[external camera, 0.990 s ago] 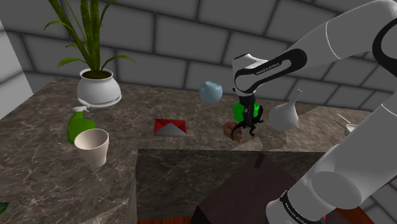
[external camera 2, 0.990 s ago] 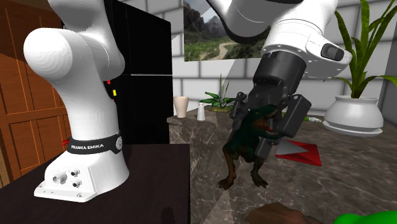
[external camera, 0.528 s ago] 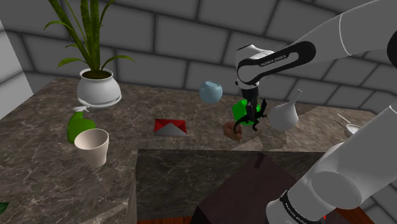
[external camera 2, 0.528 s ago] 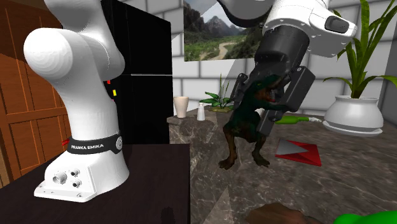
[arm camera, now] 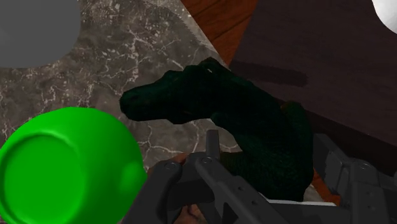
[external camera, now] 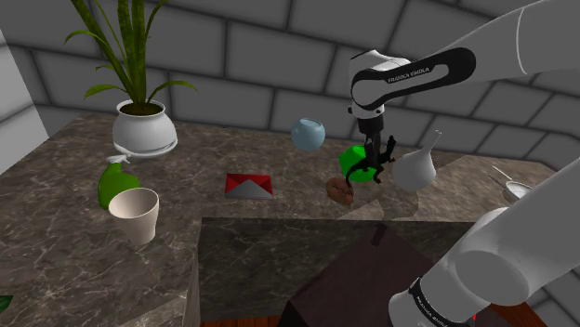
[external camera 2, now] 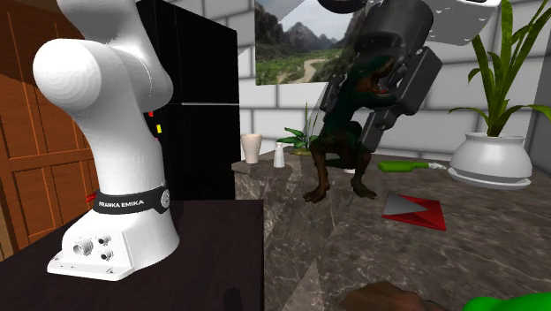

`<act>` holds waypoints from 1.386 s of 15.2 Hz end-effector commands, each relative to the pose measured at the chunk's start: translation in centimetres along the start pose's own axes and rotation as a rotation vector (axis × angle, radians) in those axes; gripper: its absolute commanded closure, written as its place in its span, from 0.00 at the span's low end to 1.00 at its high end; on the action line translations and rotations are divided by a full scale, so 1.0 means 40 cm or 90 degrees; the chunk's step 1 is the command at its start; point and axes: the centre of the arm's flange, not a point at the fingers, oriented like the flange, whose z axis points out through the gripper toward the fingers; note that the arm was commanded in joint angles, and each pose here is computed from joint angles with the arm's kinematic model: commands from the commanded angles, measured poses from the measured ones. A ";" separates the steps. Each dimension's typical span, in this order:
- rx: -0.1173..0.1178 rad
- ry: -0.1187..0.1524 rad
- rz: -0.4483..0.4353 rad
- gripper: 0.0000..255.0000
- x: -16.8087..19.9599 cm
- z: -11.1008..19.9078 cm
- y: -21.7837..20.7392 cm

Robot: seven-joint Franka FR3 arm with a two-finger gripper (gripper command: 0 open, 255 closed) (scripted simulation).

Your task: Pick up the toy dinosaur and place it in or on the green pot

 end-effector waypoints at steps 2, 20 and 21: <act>0.000 0.000 0.000 1.00 -0.020 -0.038 0.003; 0.000 0.000 0.000 1.00 -0.035 -0.123 0.337; 0.000 0.000 0.000 1.00 -0.031 -0.123 0.370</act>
